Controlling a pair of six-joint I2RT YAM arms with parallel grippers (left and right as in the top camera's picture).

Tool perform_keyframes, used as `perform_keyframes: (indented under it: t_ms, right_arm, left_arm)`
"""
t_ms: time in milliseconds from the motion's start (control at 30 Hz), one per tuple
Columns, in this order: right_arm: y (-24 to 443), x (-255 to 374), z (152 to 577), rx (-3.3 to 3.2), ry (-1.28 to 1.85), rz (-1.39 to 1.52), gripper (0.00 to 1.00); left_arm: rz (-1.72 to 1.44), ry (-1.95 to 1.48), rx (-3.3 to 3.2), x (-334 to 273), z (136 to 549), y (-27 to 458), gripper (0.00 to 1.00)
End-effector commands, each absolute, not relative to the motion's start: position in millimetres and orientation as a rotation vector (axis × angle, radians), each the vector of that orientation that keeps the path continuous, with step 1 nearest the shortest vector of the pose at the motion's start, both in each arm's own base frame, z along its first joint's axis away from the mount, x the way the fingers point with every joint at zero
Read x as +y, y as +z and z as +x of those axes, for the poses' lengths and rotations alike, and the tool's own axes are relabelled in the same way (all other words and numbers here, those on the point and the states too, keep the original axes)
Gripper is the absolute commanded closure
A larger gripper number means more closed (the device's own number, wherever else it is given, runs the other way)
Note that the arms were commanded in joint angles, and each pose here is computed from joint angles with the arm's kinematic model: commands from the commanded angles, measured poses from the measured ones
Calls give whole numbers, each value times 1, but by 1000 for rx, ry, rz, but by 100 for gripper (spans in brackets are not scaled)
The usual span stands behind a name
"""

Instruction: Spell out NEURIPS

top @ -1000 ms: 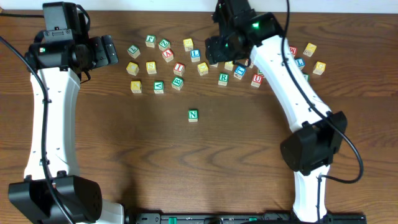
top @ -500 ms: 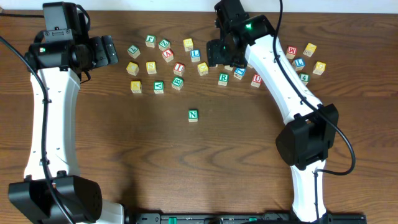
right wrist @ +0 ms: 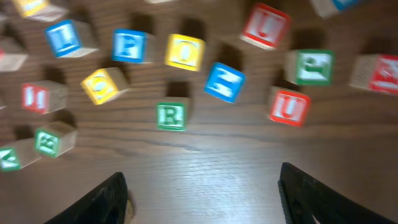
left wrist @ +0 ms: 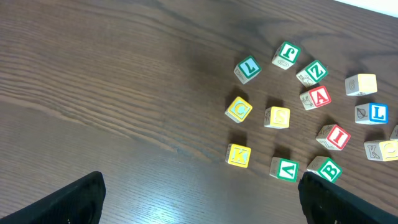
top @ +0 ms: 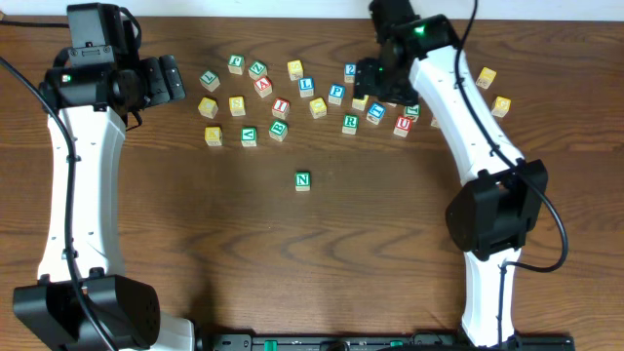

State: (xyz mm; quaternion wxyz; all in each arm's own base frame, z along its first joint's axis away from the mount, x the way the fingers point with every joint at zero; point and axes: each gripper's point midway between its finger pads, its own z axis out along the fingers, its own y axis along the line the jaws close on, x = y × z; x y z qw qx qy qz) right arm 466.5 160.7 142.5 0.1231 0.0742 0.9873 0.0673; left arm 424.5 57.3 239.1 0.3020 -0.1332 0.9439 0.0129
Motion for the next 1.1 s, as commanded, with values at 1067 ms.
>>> perform_keyframes:
  t_ms: [1067]
  right_arm:
    - [104,104,460,2951,66,448,27]
  left_arm:
    - [-368,50,2511,59,425,235,2]
